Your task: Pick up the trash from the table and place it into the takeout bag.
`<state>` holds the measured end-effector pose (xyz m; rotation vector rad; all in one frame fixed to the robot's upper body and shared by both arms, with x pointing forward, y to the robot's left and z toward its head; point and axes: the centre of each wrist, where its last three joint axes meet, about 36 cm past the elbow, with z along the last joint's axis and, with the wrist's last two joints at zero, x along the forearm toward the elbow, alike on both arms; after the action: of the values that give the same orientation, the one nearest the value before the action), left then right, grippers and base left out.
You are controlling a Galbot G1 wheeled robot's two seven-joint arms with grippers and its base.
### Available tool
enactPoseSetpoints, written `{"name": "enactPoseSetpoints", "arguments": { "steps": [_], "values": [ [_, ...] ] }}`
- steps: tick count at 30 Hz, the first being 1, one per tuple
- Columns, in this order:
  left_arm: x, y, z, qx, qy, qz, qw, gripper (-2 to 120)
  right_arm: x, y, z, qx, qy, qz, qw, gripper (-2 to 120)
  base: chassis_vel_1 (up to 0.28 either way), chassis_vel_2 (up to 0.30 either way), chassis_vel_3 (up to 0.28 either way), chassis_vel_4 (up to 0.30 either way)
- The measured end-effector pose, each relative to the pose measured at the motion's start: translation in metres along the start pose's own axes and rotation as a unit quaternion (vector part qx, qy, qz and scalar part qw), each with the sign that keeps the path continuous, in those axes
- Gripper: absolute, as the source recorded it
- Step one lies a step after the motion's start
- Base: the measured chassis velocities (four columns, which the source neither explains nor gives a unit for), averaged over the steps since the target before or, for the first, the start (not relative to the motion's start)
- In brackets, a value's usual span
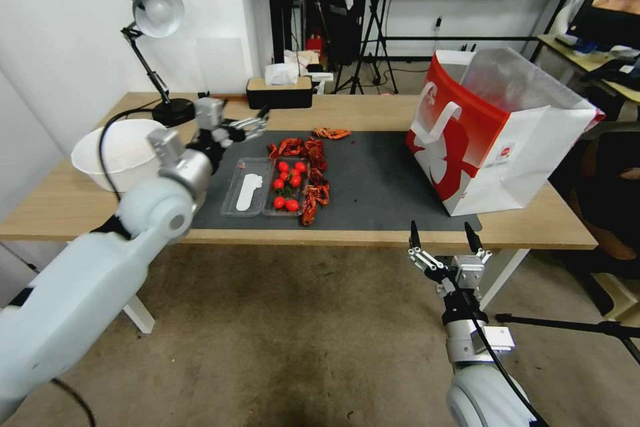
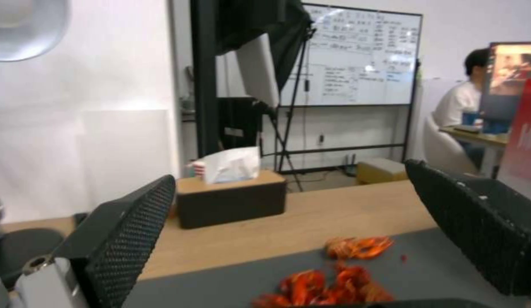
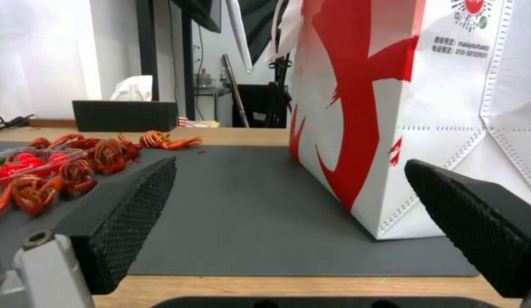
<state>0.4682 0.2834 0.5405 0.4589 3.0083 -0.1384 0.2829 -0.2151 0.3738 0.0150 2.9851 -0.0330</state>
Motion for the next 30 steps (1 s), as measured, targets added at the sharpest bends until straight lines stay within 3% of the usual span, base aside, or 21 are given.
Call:
{"name": "enactPoseSetpoints", "arguments": {
  "steps": [12, 30],
  "values": [
    [0.062, 0.006, 0.046, -0.037, -0.004, -0.054, 0.9978, 100, 0.001, 0.001, 0.01, 0.003, 0.007, -0.003, 1.0, 100, 0.0, 0.0, 0.0, 0.0],
    [0.118, 0.011, 0.086, -0.055, -0.019, -0.114, 0.9917, 100, 0.002, 0.0, 0.012, 0.003, 0.007, -0.002, 1.0, 100, 0.0, 0.0, 0.0, 0.0]
  ]
}}
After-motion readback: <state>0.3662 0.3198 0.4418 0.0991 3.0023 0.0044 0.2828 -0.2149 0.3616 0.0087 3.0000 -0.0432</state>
